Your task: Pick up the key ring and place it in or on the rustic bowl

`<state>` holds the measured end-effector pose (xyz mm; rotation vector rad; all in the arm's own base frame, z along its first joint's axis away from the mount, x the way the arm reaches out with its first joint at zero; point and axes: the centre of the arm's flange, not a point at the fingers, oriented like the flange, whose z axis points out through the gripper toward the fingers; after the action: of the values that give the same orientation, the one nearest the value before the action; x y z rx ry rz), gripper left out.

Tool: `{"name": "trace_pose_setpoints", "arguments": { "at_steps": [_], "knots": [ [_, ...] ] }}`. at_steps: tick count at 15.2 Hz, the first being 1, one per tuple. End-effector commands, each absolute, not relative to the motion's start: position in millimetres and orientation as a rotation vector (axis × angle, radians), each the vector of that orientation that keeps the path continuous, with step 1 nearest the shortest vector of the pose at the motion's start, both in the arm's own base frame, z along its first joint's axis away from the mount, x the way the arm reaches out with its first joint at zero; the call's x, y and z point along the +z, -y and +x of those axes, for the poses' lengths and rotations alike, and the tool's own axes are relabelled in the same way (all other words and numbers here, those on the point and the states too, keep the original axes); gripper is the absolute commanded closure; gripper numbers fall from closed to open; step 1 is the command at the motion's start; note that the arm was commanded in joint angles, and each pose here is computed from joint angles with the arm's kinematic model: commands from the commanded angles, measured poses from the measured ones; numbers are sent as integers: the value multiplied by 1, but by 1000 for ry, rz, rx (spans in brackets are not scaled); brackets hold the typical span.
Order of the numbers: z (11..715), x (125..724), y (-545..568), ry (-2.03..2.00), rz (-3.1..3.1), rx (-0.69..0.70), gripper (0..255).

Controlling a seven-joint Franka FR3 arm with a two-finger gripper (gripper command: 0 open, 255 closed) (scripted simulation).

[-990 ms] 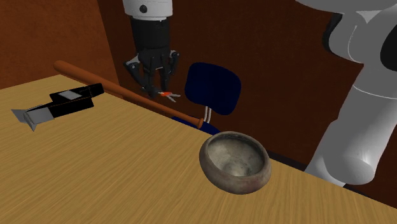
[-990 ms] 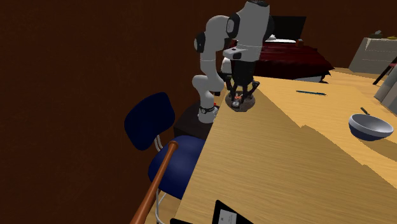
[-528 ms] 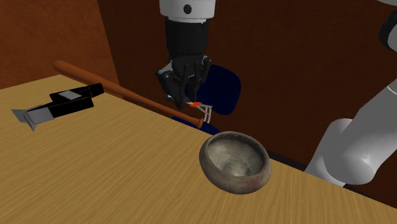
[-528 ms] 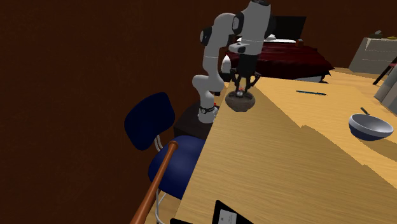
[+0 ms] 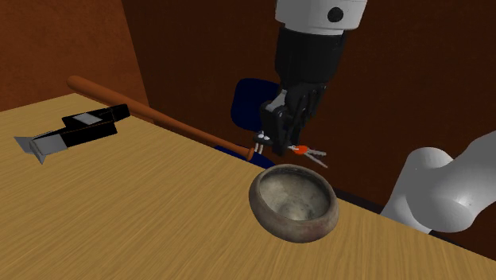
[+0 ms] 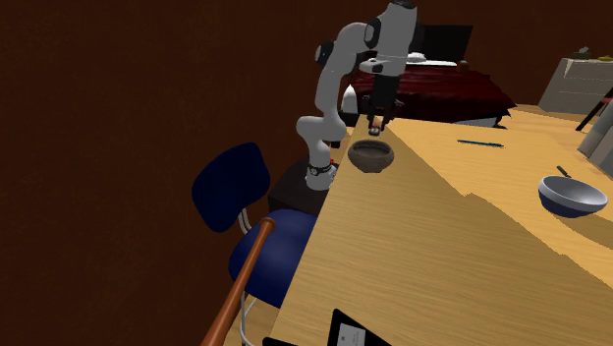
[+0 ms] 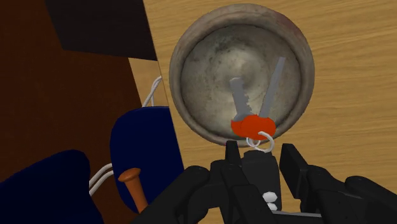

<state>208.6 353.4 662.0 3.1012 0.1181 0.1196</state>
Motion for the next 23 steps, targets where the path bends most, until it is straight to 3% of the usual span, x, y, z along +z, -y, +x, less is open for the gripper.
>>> {"name": "trace_pose_setpoints", "arguments": {
  "at_steps": [1,15,23],
  "knots": [
    [186,664,-350,-118,3102,120,255],
    [186,590,-350,-118,3102,120,255],
    [186,588,-350,-118,3102,120,255]
  ]
}}
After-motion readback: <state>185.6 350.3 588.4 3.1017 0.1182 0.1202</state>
